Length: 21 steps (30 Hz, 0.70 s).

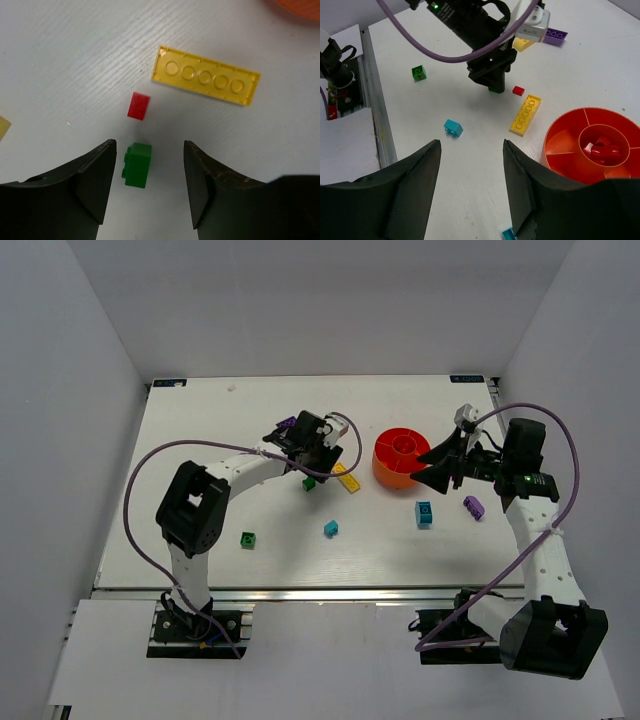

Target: Sort the legos into containers by color

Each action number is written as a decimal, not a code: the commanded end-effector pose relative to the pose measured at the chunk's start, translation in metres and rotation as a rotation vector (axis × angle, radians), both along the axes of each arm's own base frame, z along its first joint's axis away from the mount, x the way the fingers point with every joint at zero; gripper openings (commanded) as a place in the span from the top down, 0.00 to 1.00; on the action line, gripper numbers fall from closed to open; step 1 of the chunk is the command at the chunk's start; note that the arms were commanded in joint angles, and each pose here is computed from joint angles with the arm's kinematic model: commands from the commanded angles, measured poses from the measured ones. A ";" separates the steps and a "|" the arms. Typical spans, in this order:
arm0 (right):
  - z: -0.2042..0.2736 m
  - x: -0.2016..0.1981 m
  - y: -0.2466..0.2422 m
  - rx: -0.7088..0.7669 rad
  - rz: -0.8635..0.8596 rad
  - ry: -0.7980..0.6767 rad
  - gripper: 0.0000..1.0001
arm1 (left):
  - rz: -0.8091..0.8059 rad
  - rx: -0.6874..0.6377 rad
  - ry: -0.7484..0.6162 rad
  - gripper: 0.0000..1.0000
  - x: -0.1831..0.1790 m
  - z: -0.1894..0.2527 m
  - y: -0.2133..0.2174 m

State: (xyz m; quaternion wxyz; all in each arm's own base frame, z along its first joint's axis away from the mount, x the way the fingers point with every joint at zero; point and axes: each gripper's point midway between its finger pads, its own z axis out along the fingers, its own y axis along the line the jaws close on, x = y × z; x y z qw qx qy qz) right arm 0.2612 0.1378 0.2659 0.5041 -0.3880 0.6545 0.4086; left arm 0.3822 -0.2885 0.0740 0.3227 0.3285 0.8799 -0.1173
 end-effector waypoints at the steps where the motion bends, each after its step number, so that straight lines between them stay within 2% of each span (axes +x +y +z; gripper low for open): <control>1: 0.016 -0.009 0.002 0.007 0.034 -0.066 0.42 | -0.048 -0.034 -0.042 0.34 0.015 0.018 -0.012; 11: 0.015 -0.009 0.001 0.007 0.033 -0.074 0.42 | -0.058 0.008 -0.010 0.42 0.035 -0.005 -0.015; 21: 0.013 -0.008 0.000 0.008 0.031 -0.068 0.42 | -0.055 0.044 0.008 0.43 0.040 -0.021 -0.009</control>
